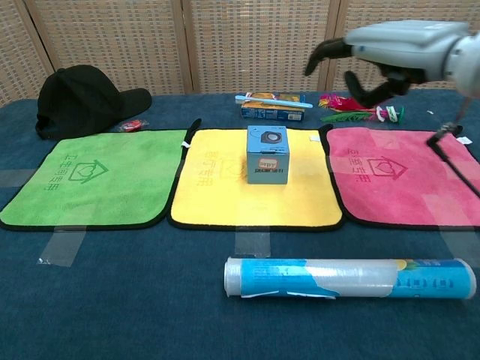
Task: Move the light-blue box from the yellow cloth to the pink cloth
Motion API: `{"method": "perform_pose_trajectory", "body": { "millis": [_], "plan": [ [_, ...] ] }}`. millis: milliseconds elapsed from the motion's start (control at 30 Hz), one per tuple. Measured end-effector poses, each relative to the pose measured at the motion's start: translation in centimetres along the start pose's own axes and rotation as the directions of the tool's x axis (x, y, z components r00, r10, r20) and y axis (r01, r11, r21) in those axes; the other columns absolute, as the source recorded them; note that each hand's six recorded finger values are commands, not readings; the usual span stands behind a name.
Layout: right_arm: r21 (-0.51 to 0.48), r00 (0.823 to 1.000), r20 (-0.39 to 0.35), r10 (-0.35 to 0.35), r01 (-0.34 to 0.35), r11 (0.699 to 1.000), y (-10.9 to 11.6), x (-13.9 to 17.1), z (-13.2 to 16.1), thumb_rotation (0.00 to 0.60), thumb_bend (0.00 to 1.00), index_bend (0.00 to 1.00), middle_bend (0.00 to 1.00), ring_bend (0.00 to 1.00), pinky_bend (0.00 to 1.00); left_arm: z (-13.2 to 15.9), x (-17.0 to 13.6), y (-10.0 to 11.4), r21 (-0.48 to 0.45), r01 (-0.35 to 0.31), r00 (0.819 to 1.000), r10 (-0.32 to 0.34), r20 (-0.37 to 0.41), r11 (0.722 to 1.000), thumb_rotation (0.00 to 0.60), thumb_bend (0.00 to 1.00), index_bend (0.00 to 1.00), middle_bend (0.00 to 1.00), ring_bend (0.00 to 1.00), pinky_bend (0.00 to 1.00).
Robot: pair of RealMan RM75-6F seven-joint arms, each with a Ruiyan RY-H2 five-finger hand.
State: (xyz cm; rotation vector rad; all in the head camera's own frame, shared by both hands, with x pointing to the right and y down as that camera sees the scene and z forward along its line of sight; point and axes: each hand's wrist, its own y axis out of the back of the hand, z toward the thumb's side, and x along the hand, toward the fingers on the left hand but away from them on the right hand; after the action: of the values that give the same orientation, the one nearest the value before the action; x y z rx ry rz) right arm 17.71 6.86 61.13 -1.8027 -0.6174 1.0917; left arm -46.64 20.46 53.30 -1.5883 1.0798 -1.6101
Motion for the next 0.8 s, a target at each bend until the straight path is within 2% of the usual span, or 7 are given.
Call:
{"method": "perform_pose_trajectory", "body": {
  "millis": [200, 333, 467, 800],
  "plan": [
    [0.019, 0.991, -0.097, 0.094, -0.093, 0.996, -1.3, -6.0, 4.8, 0.6, 1.0, 0.22, 0.18, 0.13, 0.13, -0.6, 1.1, -0.4, 0.001, 0.029, 0.999, -0.029, -0.036, 1.0, 0.6, 0.0, 0.0, 0.0, 0.0, 0.0],
    [0.039, 0.981, -0.133, 0.139, -0.135, 0.99, -2.4, -9.1, 7.7, 0.6, 1.0, 0.25, 0.21, 0.18, 0.14, -0.8, 1.5, -0.5, 0.002, 0.036, 0.998, -0.036, -0.052, 0.999, 0.6, 0.0, 0.0, 0.0, 0.0, 0.0],
    [0.063, 0.975, -0.144, 0.17, -0.162, 0.985, -3.7, -10.9, 9.9, 0.6, 1.0, 0.25, 0.21, 0.18, 0.14, -1.0, 1.7, -0.5, 0.003, 0.034, 0.998, -0.034, -0.06, 0.999, 0.6, 0.0, 0.0, 0.0, 0.0, 0.0],
    [0.124, 0.965, -0.118, 0.235, -0.221, 0.967, -7.4, -12.8, 12.1, 0.6, 1.0, 0.27, 0.26, 0.23, 0.16, -1.3, 2.2, -0.7, 0.002, 0.051, 0.996, -0.051, -0.079, 0.999, 0.6, 0.0, 0.0, 0.0, 0.0, 0.0]
  ]
}}
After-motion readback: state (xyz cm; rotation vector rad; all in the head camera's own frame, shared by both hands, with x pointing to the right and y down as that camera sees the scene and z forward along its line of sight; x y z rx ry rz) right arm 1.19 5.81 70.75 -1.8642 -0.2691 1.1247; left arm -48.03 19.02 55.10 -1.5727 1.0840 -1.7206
